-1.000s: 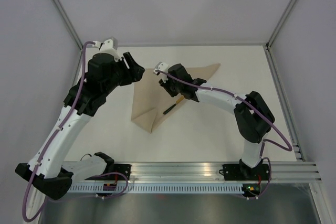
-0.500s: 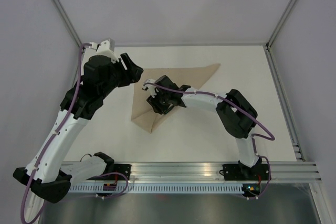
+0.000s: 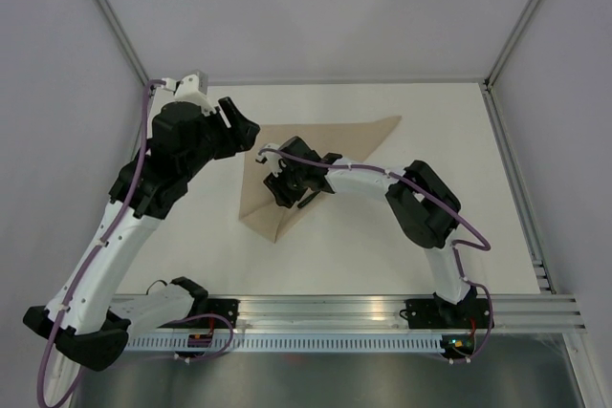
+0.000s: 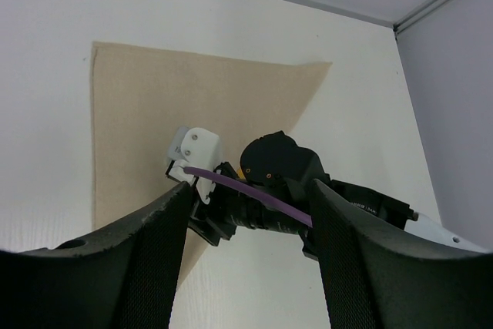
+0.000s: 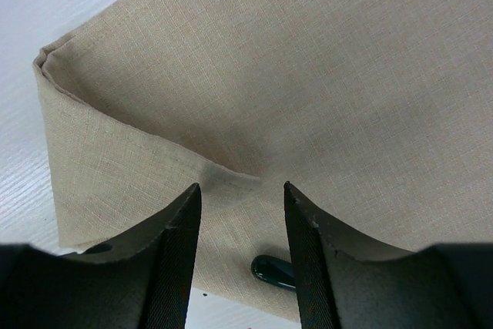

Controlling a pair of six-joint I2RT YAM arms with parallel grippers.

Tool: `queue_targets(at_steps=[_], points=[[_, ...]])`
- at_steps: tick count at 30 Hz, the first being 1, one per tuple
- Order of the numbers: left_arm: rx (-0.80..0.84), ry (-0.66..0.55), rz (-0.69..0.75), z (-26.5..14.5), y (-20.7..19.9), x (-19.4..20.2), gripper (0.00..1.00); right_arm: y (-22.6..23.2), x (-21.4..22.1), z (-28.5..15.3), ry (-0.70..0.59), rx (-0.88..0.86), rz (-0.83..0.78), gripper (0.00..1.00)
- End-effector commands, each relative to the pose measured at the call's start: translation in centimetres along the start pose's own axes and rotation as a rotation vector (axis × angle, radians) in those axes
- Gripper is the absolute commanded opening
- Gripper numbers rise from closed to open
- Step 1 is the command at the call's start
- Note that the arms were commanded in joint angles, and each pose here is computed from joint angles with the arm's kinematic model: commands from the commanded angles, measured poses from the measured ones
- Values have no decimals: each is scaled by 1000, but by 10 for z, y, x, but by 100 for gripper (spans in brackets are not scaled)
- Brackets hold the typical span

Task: Fold the napkin, place the utensils inside, and roll it up
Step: Fold the napkin

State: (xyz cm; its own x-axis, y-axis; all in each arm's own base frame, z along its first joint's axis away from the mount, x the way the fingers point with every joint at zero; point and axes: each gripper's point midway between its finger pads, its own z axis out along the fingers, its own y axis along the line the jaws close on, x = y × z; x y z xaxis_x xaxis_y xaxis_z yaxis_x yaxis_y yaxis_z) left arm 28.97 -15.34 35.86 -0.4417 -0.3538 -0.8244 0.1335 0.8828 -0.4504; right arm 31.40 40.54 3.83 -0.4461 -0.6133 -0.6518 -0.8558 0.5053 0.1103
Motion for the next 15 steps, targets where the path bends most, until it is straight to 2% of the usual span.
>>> queue_targets(at_steps=[1, 4, 15], points=[[-3, -89, -12, -13, 1, -19, 68, 6, -10, 3, -12, -21, 21, 53], [-9, -139, -31, -23, 4, -28, 69, 6, -10, 5, -9, -21, 21, 53], [-3, -197, -63, -40, 4, -41, 70, 7, -4, 12, 11, -28, 26, 51]])
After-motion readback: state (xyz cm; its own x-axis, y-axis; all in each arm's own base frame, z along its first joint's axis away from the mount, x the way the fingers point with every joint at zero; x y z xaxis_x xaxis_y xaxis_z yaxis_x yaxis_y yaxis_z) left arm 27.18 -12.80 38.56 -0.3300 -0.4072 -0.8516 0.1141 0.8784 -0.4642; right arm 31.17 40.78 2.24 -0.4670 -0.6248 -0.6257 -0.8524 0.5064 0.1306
